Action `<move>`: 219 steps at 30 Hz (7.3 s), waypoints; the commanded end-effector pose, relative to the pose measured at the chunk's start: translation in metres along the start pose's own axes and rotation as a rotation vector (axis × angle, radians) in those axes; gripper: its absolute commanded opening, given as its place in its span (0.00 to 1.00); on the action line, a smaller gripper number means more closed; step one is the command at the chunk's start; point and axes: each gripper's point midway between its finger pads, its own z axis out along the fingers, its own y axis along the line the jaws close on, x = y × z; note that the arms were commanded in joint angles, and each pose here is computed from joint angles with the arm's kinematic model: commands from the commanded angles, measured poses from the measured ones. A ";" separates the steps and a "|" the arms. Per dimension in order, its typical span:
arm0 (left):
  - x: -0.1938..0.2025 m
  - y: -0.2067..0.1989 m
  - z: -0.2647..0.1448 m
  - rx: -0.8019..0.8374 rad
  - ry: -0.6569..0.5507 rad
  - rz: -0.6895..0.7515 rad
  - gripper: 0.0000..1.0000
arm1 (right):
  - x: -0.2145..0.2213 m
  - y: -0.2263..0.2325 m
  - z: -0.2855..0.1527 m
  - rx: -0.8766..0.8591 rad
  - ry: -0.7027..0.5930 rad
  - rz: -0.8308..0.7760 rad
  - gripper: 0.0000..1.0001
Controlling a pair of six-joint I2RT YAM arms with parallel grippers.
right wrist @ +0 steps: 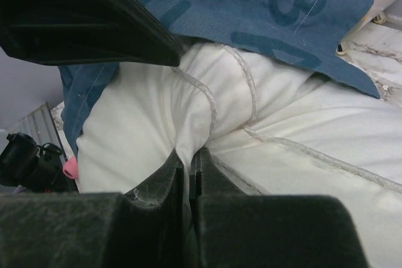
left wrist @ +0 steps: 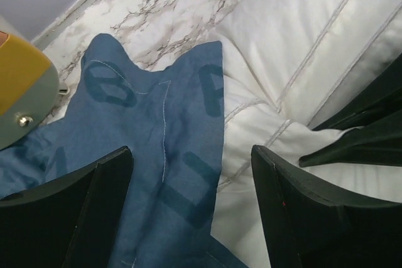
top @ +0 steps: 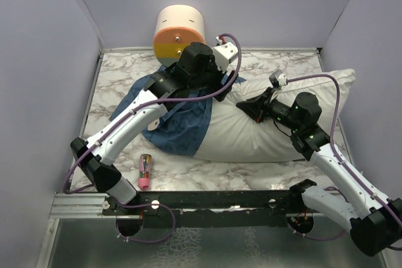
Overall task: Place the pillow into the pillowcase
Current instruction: Stuff the pillow into the pillowcase.
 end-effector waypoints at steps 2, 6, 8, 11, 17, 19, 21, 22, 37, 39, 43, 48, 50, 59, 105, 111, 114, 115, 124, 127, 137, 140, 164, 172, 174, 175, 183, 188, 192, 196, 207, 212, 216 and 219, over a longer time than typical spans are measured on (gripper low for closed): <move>-0.003 0.029 0.009 -0.128 0.028 0.158 0.77 | 0.038 0.014 -0.003 -0.069 0.128 0.081 0.01; -0.002 0.042 0.018 -0.210 0.063 0.136 0.62 | 0.037 0.014 -0.003 -0.070 0.127 0.080 0.01; -0.006 0.041 0.022 -0.207 0.053 0.116 0.48 | 0.037 0.014 -0.003 -0.070 0.127 0.080 0.01; -0.021 0.028 0.026 -0.141 -0.003 0.069 0.29 | 0.036 0.014 -0.002 -0.072 0.122 0.080 0.01; -0.058 -0.010 0.028 0.050 -0.173 -0.084 0.00 | 0.026 0.014 0.003 -0.073 0.096 0.086 0.01; -0.067 -0.020 0.028 0.099 -0.209 -0.137 0.00 | 0.022 0.014 0.005 -0.071 0.081 0.091 0.01; -0.080 -0.027 0.026 0.140 -0.249 -0.200 0.00 | 0.014 0.013 0.007 -0.062 0.057 0.099 0.01; -0.088 -0.030 0.023 0.160 -0.277 -0.227 0.00 | 0.008 0.012 0.008 -0.055 0.037 0.102 0.01; -0.202 -0.073 -0.057 0.553 -0.696 -0.571 0.00 | -0.155 0.014 0.031 0.007 -0.313 -0.098 0.01; -0.194 -0.074 -0.056 0.566 -0.686 -0.610 0.00 | -0.138 0.015 0.035 -0.030 -0.279 -0.081 0.01; -0.170 -0.074 -0.047 0.572 -0.650 -0.690 0.00 | -0.092 0.006 0.040 -0.033 -0.189 -0.014 0.01; -0.113 -0.069 -0.024 0.505 -0.554 -0.763 0.00 | -0.020 -0.012 0.037 0.003 -0.043 0.040 0.01; -0.079 -0.065 -0.014 0.463 -0.496 -0.795 0.00 | -0.004 -0.004 0.030 -0.030 -0.007 0.055 0.03; 0.017 -0.047 -0.014 0.315 -0.379 -0.928 0.00 | 0.010 0.047 -0.016 -0.203 0.069 0.020 0.26; -0.125 -0.075 -0.033 0.599 -0.571 -0.714 0.00 | -0.083 -0.011 0.026 0.126 -0.046 0.047 0.00; -0.196 -0.054 -0.051 0.575 -0.693 -0.562 0.00 | -0.179 -0.006 0.047 0.094 -0.289 -0.129 0.00; -0.201 -0.041 -0.064 0.538 -0.717 -0.533 0.00 | -0.190 0.001 0.036 0.082 -0.358 -0.195 0.00; -0.193 -0.038 -0.064 0.521 -0.704 -0.536 0.00 | -0.184 0.002 0.032 0.082 -0.363 -0.205 0.00; 0.044 -0.043 -0.031 0.353 -0.251 -0.742 0.05 | 0.008 0.031 -0.009 -0.141 0.032 -0.022 0.01; 0.099 -0.046 -0.042 0.298 -0.145 -0.812 0.18 | 0.046 0.052 -0.027 -0.236 0.118 0.089 0.05; 0.058 -0.041 -0.128 0.225 -0.171 -0.715 0.70 | -0.035 0.080 -0.046 -0.246 0.082 -0.077 0.56; 0.031 -0.019 -0.152 0.093 -0.210 -0.668 0.68 | -0.070 0.069 -0.033 -0.169 0.017 -0.090 0.69; 0.074 0.073 -0.042 -0.305 0.161 -0.562 0.70 | 0.011 -0.031 0.024 0.159 0.364 0.093 0.78; 0.098 0.083 -0.008 -0.284 0.278 -0.454 0.72 | 0.023 -0.039 0.037 0.140 0.399 0.082 0.79; 0.114 0.089 0.001 -0.302 0.341 -0.430 0.72 | 0.026 -0.045 0.040 0.149 0.417 0.072 0.80; 0.121 0.093 0.004 -0.322 0.366 -0.411 0.72 | 0.030 -0.047 0.042 0.145 0.436 0.068 0.80; 0.130 0.096 0.038 -0.275 0.396 -0.382 0.23 | 0.094 -0.050 0.042 0.083 0.667 0.116 0.76; 0.054 0.090 0.043 -0.186 0.175 -0.408 0.00 | 0.120 -0.041 0.030 0.059 0.732 0.162 0.31; -0.039 0.076 0.031 -0.050 -0.097 -0.434 0.00 | 0.102 -0.039 0.036 0.071 0.654 0.146 0.01; -0.108 0.049 0.017 0.149 -0.322 -0.504 0.00 | 0.033 -0.052 0.070 0.106 0.476 0.051 0.00; -0.131 0.023 -0.031 0.298 -0.499 -0.515 0.00 | -0.121 -0.024 0.085 0.032 -0.025 -0.084 0.00; -0.026 0.032 -0.006 0.211 -0.384 -0.630 0.00 | -0.018 -0.027 0.070 -0.028 0.141 0.001 0.02; 0.043 0.030 0.005 0.163 -0.262 -0.671 0.00 | -0.010 -0.003 0.039 -0.076 0.118 -0.006 0.40; 0.067 0.021 -0.001 0.179 -0.232 -0.685 0.00 | -0.041 -0.004 0.025 0.003 0.057 -0.078 0.74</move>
